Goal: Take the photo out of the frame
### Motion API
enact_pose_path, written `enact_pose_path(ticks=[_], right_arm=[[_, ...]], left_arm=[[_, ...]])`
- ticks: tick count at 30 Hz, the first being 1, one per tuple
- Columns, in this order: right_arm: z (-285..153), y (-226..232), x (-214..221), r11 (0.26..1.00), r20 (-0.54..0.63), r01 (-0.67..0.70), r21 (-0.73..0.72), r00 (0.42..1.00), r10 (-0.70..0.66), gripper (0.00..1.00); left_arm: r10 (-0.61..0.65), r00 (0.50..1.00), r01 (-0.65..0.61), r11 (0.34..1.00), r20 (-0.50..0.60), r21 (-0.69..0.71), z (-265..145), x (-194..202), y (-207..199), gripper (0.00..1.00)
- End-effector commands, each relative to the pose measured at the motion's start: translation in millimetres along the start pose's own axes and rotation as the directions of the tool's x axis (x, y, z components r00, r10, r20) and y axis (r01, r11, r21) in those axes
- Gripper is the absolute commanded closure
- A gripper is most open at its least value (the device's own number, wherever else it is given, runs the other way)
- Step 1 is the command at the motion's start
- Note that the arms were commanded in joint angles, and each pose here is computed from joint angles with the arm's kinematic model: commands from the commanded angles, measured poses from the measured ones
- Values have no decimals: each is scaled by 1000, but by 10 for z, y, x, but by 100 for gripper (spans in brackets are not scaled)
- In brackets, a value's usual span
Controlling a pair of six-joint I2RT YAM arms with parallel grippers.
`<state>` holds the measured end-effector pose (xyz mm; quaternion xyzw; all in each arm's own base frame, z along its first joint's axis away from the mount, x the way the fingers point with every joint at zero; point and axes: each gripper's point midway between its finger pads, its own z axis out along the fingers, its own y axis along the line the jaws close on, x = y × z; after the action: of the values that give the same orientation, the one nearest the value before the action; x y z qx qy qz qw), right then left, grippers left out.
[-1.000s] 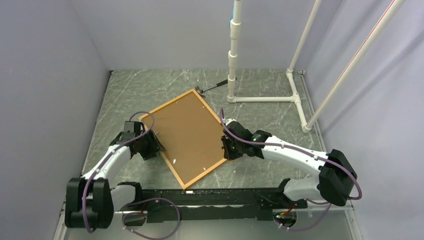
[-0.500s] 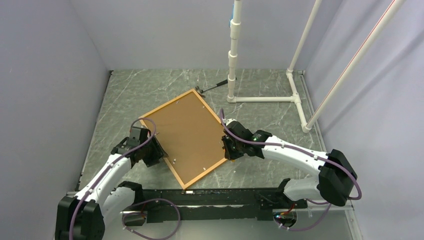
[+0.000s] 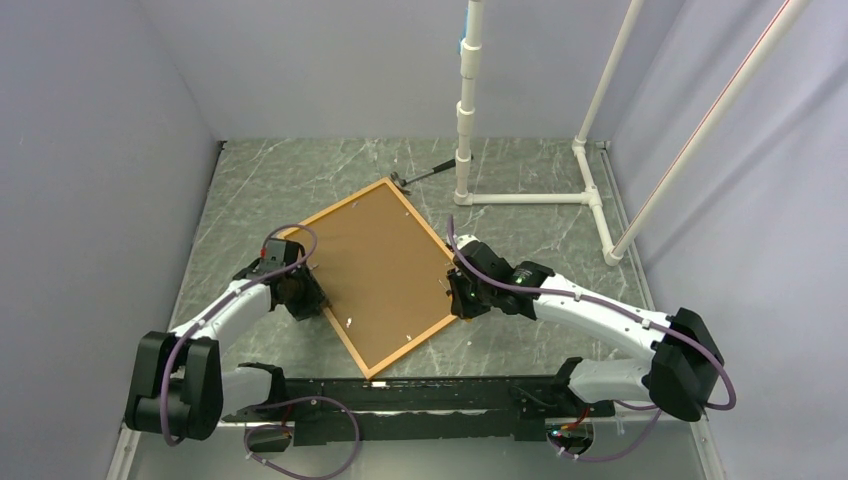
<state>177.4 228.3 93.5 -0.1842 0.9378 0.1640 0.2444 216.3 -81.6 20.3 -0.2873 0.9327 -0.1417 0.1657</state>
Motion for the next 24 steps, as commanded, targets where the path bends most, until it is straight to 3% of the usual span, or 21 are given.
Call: enact_pose_path(ticks=[1,7,11,17,19,24], right_arm=[[-47,62,-127,1000,34,6,-25,999,-5,100],[56,223,10,991,-81,74,-114,993,-84,100],[19,263,18,988,-102,81,-134,990,-96,100],[-37,88,-91,997,-70,-78,7,994,79,100],[-34,-24,-141,988,-27,-148,50,988,149,100],[-116,-115,-216,981,34,-183,58,983,182,100]], left_arm=[[52,998,-51,998,45,-24,69,-151,29,59],[64,998,-64,998,20,-5,125,-85,38,69],[42,999,-42,999,11,23,126,-25,22,85],[-126,990,131,987,-56,89,179,345,36,98],[-159,985,166,978,-69,122,163,458,-31,95],[-77,996,83,983,-46,166,-33,489,-176,67]])
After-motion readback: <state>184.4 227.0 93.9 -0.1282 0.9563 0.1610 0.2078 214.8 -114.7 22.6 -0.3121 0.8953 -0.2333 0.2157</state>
